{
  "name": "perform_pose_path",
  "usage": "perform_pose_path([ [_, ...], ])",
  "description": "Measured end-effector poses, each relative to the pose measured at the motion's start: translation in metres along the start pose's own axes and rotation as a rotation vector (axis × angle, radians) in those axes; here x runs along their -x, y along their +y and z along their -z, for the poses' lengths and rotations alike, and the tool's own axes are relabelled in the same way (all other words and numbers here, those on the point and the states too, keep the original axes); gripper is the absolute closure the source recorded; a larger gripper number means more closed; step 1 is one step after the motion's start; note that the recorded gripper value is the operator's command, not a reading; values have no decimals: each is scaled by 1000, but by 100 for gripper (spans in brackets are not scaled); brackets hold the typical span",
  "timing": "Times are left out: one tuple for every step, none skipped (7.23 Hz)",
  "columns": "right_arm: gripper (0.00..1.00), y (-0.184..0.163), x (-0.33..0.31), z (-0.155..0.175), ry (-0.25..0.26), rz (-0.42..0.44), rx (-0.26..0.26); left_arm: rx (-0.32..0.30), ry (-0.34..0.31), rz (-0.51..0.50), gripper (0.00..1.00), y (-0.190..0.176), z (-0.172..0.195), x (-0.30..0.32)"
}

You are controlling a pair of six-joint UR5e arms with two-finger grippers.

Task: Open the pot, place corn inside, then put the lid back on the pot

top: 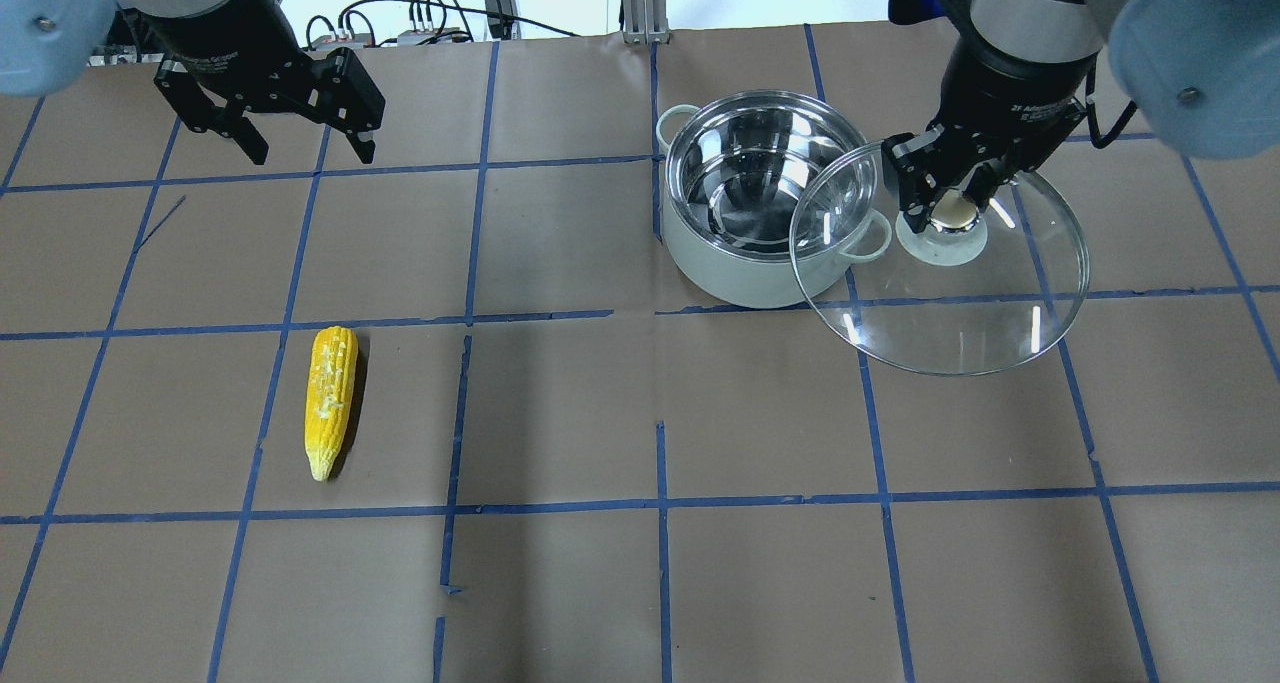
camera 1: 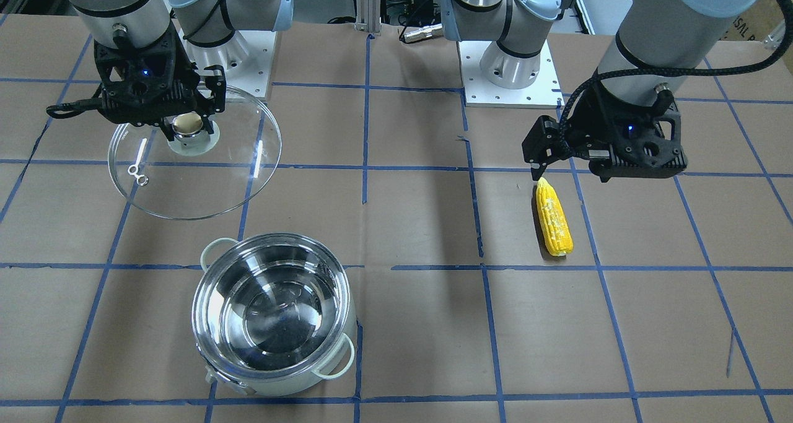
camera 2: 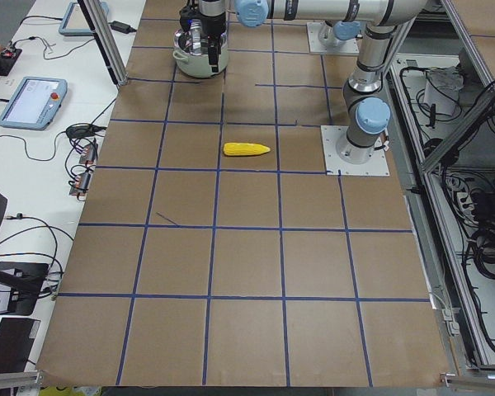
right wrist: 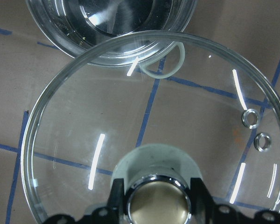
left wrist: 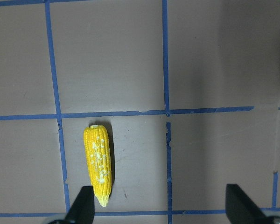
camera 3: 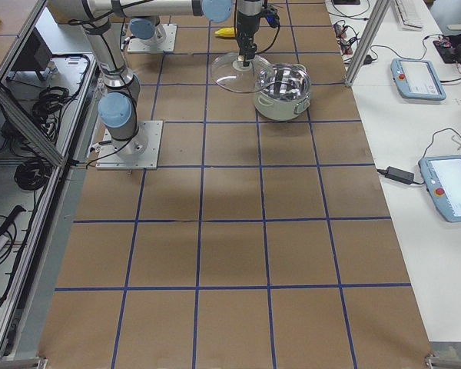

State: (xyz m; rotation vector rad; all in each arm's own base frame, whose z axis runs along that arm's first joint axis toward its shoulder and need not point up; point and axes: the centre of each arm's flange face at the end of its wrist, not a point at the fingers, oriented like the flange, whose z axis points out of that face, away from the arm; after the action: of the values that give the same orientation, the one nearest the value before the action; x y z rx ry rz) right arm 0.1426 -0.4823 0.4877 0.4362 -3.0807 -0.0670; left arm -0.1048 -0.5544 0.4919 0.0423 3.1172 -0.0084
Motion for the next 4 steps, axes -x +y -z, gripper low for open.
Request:
perform_pose_path([
  [74,2,1,0,-1,-1,2,-7,-3,-1,0,-1,1,0],
  [74,3,1,0,-1,-1,2,-11,-4,-1,0,0,2,0],
  [74,3,2,0,-1,-1,2,-10,-3,-1,0,0,1,0],
  [74,3,3,0,0,0,1,-8,-2,-1,0,0,0,0],
])
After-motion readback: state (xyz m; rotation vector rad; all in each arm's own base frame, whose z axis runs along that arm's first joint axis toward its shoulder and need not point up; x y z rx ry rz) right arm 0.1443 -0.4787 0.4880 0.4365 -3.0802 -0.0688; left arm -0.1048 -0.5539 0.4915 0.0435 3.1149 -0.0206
